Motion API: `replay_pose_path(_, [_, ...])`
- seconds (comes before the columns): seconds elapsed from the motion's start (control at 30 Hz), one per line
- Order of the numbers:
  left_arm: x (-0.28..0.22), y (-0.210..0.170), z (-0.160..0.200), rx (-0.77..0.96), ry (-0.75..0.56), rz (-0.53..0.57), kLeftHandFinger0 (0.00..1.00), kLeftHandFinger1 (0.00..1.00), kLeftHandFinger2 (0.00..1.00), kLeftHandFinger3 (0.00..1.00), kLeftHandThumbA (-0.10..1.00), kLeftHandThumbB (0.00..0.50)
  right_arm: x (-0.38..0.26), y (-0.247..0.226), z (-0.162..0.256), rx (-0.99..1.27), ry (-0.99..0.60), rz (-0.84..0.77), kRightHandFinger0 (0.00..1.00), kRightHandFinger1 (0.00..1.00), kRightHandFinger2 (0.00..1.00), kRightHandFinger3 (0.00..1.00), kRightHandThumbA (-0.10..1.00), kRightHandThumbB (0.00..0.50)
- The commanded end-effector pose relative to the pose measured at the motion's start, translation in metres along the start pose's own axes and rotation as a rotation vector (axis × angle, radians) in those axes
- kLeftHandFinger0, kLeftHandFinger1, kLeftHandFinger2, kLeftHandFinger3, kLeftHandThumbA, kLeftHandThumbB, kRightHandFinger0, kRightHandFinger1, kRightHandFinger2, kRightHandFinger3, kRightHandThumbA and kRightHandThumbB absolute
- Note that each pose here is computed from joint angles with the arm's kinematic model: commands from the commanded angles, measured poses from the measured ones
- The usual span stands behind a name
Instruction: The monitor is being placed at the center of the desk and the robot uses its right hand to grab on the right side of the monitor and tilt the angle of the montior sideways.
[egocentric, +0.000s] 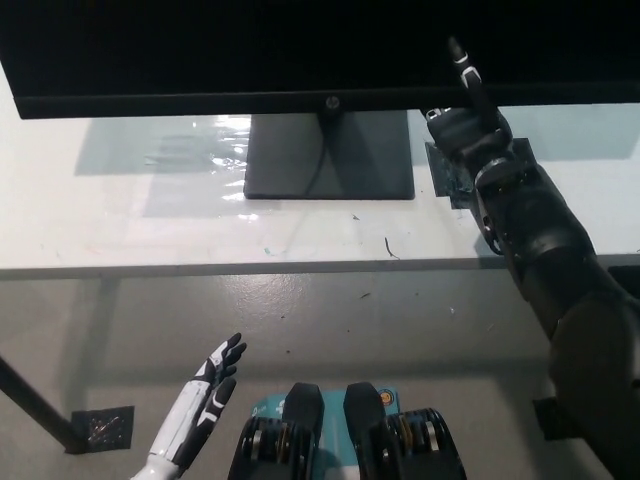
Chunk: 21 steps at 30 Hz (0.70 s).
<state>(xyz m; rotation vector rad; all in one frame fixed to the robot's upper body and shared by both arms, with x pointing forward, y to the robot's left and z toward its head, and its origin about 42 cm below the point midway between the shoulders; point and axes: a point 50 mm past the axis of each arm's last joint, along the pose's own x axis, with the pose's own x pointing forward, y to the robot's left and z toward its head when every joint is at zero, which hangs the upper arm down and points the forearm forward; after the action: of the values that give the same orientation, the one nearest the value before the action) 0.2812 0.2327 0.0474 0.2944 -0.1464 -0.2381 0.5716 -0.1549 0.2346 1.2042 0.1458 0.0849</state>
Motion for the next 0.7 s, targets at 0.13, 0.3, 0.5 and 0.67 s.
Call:
replay_pose_path(0.13, [0.006, 0.007, 0.010, 0.029, -0.071, 0.018, 1.00, 1.00, 1.00, 1.00, 1.00, 0.372, 0.020, 0.093, 0.027, -0.105, -0.084, 0.117, 1.00, 1.00, 1.00, 1.00, 1.00, 0.389])
replay_pose_path(0.3, [0.005, 0.007, 0.009, 0.027, -0.070, 0.016, 1.00, 1.00, 1.00, 1.00, 1.00, 0.372, 0.019, 0.091, 0.027, -0.103, -0.084, 0.115, 1.00, 1.00, 1.00, 1.00, 1.00, 0.389])
replay_pose_path(0.5, [0.008, 0.011, 0.011, 0.019, -0.077, 0.020, 1.00, 1.00, 1.00, 1.00, 1.00, 0.386, -0.002, 0.051, -0.005, -0.178, -0.058, 0.351, 1.00, 1.00, 1.00, 1.00, 1.00, 0.367])
replay_pose_path(0.67, [0.006, 0.011, 0.009, 0.037, -0.069, 0.026, 1.00, 1.00, 1.00, 1.00, 1.00, 0.381, -0.082, 0.006, -0.028, -0.301, -0.099, 0.506, 1.00, 1.00, 1.00, 1.00, 1.00, 0.400])
